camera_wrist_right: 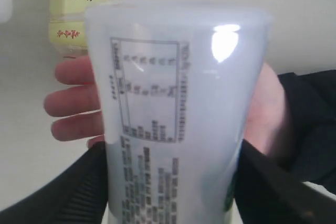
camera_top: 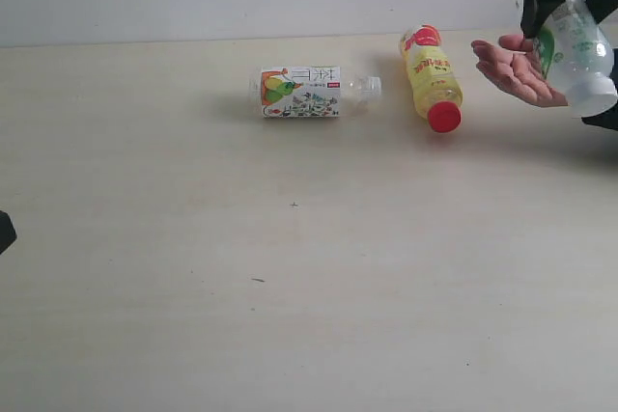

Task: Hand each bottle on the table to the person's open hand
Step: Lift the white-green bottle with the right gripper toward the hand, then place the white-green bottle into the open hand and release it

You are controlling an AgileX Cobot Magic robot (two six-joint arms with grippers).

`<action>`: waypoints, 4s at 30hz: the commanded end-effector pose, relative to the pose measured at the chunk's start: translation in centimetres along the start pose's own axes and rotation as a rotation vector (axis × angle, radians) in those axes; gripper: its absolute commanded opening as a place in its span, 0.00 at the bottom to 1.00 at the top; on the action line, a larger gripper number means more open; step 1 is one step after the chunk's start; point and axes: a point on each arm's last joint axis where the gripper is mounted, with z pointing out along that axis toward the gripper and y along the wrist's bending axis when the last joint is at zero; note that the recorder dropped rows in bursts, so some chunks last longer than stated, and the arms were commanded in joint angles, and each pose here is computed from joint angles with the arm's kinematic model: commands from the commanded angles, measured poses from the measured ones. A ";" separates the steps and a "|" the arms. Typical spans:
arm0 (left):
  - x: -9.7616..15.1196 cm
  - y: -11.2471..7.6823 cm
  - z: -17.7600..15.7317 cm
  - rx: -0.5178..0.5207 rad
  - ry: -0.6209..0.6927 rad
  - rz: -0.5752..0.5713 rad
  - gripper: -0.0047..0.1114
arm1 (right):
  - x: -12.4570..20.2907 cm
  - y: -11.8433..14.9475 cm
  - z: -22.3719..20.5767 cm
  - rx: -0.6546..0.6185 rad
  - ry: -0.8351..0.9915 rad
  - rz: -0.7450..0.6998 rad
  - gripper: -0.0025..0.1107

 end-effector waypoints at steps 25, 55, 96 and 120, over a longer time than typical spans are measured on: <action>0.1 0.1 0.0 -0.004 -0.007 -0.009 0.04 | -2.0 -0.3 5.4 0.006 0.045 -0.003 0.02; 0.1 0.1 0.0 -0.004 -0.007 -0.009 0.04 | -2.6 -0.3 5.8 0.015 -0.012 -0.001 0.83; 0.1 0.1 0.0 -0.004 -0.007 -0.009 0.04 | -1.7 1.4 -14.6 -0.250 -0.453 0.004 0.83; 0.1 0.1 0.0 -0.004 -0.007 -0.009 0.04 | 1.7 1.6 -17.5 -0.279 -0.480 -0.021 0.67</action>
